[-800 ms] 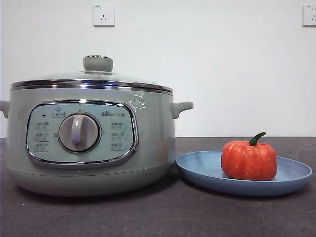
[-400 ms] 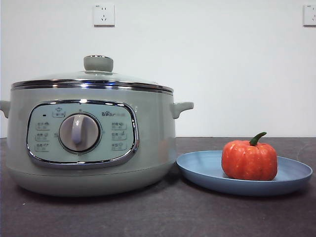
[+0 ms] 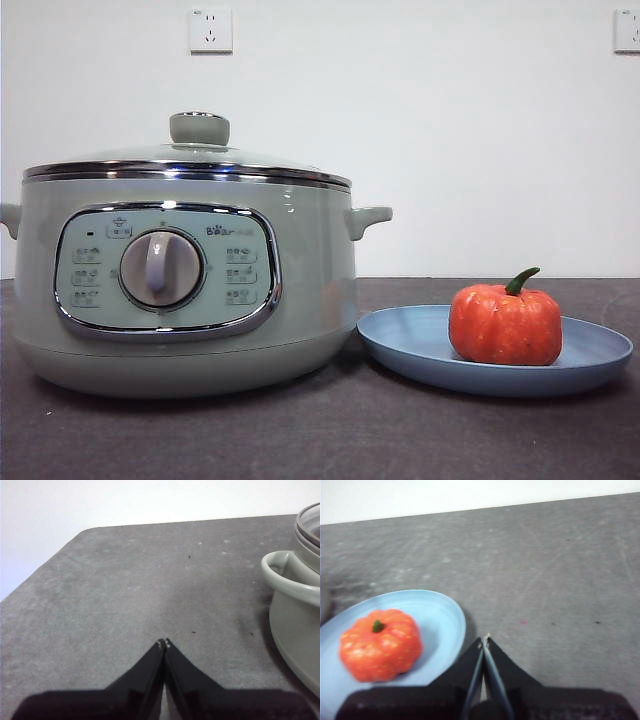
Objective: Take the pumpkin out from the steamer,put the pumpkin in the blue plate,close the lid
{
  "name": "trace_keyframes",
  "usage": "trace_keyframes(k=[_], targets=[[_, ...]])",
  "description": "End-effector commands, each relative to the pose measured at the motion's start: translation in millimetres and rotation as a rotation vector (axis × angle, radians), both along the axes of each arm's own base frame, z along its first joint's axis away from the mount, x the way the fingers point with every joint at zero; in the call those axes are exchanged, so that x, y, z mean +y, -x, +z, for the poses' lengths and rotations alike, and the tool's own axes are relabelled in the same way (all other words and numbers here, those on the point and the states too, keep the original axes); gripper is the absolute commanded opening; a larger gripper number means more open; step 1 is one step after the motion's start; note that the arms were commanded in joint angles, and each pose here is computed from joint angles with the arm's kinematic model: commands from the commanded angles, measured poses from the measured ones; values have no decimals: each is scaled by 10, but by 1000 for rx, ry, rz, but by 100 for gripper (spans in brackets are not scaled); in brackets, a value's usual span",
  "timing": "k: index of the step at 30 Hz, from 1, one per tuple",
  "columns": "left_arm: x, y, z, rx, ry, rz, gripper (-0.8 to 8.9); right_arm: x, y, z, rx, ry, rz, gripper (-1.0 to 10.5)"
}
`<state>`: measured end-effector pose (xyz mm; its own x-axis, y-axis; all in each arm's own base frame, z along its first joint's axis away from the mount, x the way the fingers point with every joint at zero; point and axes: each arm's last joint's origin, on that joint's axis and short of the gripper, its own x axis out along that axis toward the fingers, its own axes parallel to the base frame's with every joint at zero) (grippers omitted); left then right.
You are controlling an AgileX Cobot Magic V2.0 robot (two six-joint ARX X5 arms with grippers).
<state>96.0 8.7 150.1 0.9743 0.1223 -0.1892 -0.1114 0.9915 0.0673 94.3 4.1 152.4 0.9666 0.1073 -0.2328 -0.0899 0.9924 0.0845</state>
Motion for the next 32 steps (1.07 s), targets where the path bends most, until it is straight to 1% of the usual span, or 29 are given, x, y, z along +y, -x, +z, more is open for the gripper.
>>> trace_keyframes(k=[1, 6, 32], targets=[[3, -5, -47, 8, 8, 3, -1, -17, -6, -36, 9, 2, -57, 1], [3, -5, -47, 8, 8, 3, -1, -21, -6, -38, 11, 5, -73, 1], [3, -5, -47, 8, 8, 3, -1, -22, -6, -38, 11, 6, -74, 1]])
